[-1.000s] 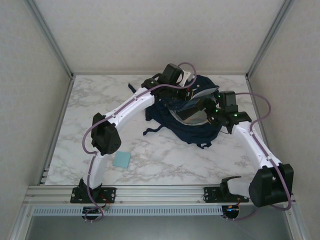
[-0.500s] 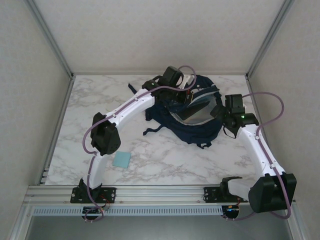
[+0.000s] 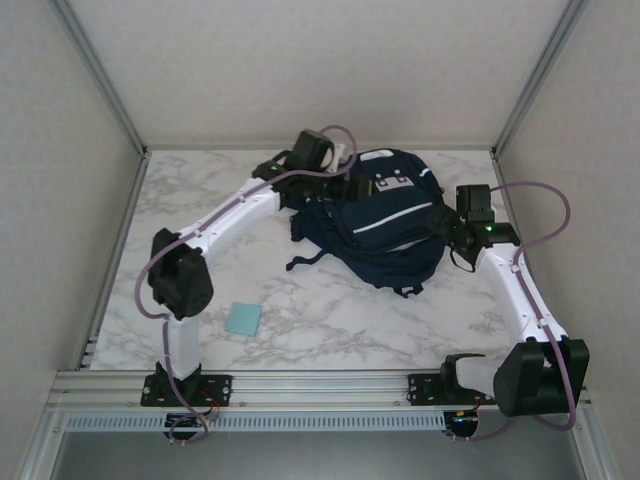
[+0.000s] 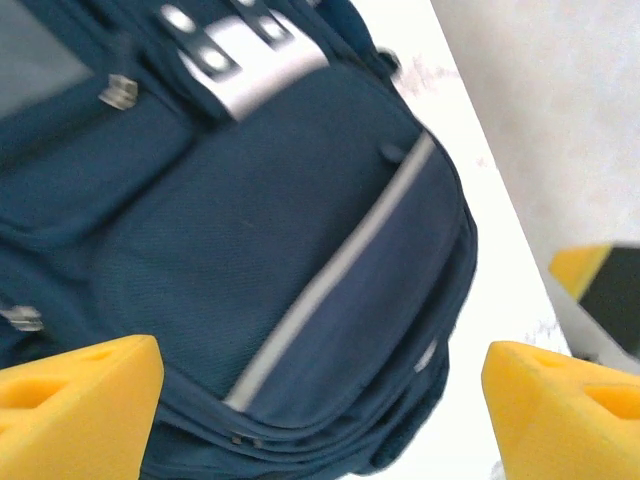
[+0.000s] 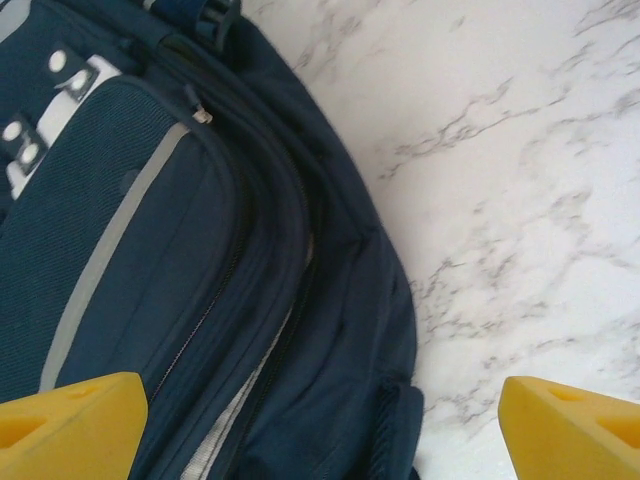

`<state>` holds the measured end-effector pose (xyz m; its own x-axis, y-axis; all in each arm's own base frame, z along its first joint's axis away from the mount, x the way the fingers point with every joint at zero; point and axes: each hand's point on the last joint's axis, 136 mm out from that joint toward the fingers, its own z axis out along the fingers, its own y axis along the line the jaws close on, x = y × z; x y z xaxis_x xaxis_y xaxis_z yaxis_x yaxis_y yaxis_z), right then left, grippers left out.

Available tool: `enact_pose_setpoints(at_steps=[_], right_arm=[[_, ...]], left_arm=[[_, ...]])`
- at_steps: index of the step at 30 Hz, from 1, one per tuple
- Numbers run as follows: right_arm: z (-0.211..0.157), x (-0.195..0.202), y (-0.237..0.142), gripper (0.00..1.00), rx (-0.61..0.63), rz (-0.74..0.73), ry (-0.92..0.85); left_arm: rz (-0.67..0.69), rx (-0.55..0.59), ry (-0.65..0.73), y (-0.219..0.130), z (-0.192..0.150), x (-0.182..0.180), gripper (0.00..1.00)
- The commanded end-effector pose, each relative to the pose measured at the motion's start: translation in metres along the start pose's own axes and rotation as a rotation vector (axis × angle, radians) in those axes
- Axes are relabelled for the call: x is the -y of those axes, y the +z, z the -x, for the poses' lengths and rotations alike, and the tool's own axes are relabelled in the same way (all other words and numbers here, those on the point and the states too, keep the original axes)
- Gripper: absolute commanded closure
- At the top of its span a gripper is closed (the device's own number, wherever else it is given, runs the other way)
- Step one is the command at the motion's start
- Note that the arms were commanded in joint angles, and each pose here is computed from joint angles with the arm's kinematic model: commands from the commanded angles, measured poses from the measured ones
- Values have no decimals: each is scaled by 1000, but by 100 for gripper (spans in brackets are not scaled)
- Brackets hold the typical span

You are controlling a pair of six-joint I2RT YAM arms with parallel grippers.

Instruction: Pack books, pencil case, and school supplies into a backpack

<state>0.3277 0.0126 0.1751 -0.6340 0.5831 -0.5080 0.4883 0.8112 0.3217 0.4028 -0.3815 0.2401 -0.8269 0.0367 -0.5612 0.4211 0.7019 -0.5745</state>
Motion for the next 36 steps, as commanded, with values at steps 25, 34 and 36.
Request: enact_pose_setpoints(at_steps=[25, 34, 36], right_arm=[[-80, -23, 54, 19, -250, 276, 141], [-45, -18, 85, 47, -165, 135, 69], [-32, -21, 92, 48, -137, 114, 58]], left_arm=[[198, -48, -420, 104, -30, -184, 57], [196, -150, -440, 98, -90, -179, 100], [180, -157, -451, 90, -104, -172, 100]])
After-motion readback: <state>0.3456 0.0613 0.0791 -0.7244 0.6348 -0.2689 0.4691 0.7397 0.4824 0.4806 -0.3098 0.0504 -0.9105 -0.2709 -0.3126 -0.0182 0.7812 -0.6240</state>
